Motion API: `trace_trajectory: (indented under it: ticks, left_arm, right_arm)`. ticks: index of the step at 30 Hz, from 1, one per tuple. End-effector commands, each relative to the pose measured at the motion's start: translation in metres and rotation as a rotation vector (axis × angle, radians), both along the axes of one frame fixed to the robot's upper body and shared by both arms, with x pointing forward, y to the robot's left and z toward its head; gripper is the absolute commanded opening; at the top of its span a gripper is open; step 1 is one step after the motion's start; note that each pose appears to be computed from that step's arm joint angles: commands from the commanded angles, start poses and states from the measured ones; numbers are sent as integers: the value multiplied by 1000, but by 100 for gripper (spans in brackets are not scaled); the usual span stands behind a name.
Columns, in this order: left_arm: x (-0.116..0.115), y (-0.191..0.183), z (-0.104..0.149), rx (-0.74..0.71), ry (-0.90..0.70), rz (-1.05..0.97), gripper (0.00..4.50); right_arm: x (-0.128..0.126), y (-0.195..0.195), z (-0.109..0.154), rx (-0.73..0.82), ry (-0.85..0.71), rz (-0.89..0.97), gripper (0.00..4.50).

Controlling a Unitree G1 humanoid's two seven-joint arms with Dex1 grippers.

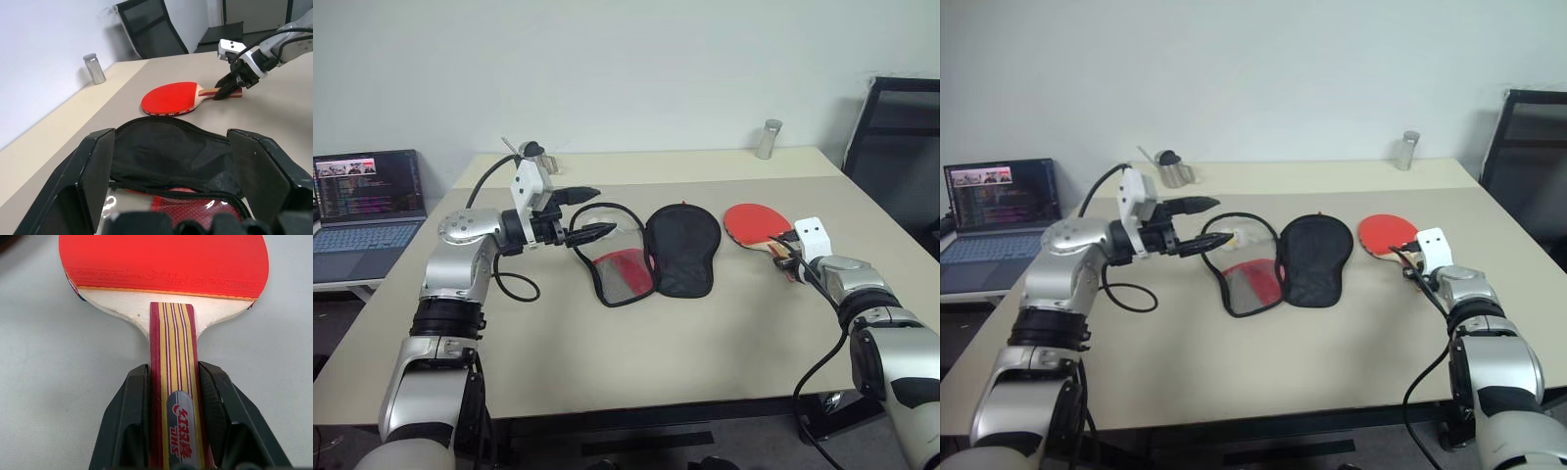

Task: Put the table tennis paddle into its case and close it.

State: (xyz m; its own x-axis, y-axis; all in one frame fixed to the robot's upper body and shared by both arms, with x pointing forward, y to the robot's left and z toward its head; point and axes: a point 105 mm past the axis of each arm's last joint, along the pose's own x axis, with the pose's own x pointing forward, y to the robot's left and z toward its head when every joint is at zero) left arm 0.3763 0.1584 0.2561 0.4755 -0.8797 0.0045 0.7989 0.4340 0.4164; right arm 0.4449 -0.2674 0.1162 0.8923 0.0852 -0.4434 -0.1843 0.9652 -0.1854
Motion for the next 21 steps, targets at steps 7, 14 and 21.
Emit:
trace_trajectory:
  ticks: [7,14,21]
  left_arm:
    - [-7,5,14,-9,-57,4,398]
    - [-8,2,12,-16,-53,-6,398]
    - [-7,-6,12,-20,-48,-41,398]
  right_arm:
    - [-23,-23,0,4,75,67,110]
    - [-72,-32,-6,-11,126,70,110]
    - [-87,-10,-10,65,141,64,110]
